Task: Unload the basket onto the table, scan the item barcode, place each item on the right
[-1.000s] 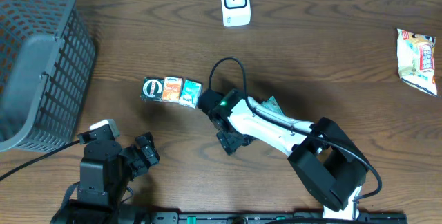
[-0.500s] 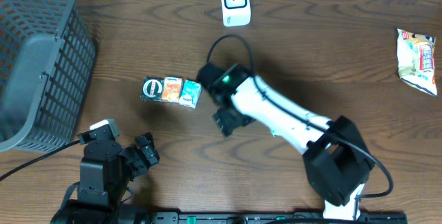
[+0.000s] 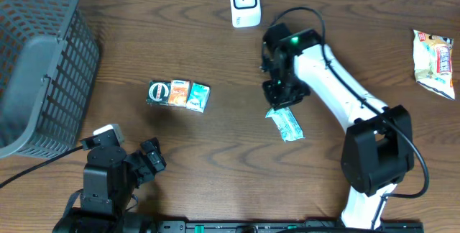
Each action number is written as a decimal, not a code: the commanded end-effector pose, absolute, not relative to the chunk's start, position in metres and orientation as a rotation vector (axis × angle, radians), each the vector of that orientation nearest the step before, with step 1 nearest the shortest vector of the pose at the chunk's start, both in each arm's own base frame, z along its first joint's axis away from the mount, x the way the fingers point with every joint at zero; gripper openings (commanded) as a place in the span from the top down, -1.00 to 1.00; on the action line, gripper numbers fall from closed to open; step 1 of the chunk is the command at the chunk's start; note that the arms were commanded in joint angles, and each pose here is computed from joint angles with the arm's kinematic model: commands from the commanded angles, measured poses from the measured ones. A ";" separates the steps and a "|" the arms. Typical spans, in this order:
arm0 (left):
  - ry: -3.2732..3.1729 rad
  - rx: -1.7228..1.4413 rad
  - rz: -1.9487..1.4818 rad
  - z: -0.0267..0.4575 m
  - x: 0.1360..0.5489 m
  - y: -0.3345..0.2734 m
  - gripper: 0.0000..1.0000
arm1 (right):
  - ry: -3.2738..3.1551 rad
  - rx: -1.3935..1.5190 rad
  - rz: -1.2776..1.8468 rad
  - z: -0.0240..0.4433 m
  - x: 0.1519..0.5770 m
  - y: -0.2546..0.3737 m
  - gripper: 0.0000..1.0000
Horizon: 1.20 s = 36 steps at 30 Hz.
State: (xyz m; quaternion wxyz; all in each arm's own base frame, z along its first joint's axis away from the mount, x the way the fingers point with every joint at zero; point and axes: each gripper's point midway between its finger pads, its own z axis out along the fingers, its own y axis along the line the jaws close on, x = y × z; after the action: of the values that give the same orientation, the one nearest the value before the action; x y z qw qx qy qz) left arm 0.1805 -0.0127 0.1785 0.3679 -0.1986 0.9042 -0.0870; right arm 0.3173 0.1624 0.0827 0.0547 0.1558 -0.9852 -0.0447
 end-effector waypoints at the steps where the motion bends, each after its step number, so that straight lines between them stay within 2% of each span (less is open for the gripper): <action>1: 2.315 -0.510 -0.221 0.180 0.180 -0.012 -0.95 | -2.969 0.501 -0.184 0.082 0.313 0.165 0.66; 9: 2.315 -0.510 -0.221 0.180 0.180 -0.012 -0.95 | -2.988 0.462 0.117 0.056 0.314 0.129 0.86; 12: 2.315 -0.511 -0.221 0.180 0.180 -0.012 -0.95 | -3.011 0.402 0.125 0.050 0.317 0.126 0.98; 19: 2.315 -0.510 -0.221 0.180 0.180 -0.012 -0.96 | -3.015 0.351 0.094 0.051 0.320 0.118 0.97; 27: 2.315 -0.511 -0.221 0.180 0.180 -0.012 -0.95 | -2.965 0.338 -0.097 0.048 0.307 0.139 0.97; 36: 2.315 -0.510 -0.221 0.180 0.180 -0.012 -0.95 | -2.930 0.394 -0.112 0.018 0.283 0.152 0.97</action>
State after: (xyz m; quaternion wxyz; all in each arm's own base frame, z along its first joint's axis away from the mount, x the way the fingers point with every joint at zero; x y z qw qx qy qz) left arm 0.1805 -0.0127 0.1785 0.3677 -0.1986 0.9043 -0.0869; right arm 0.2982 0.1455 0.0274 0.0748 0.1353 -0.9876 -0.0284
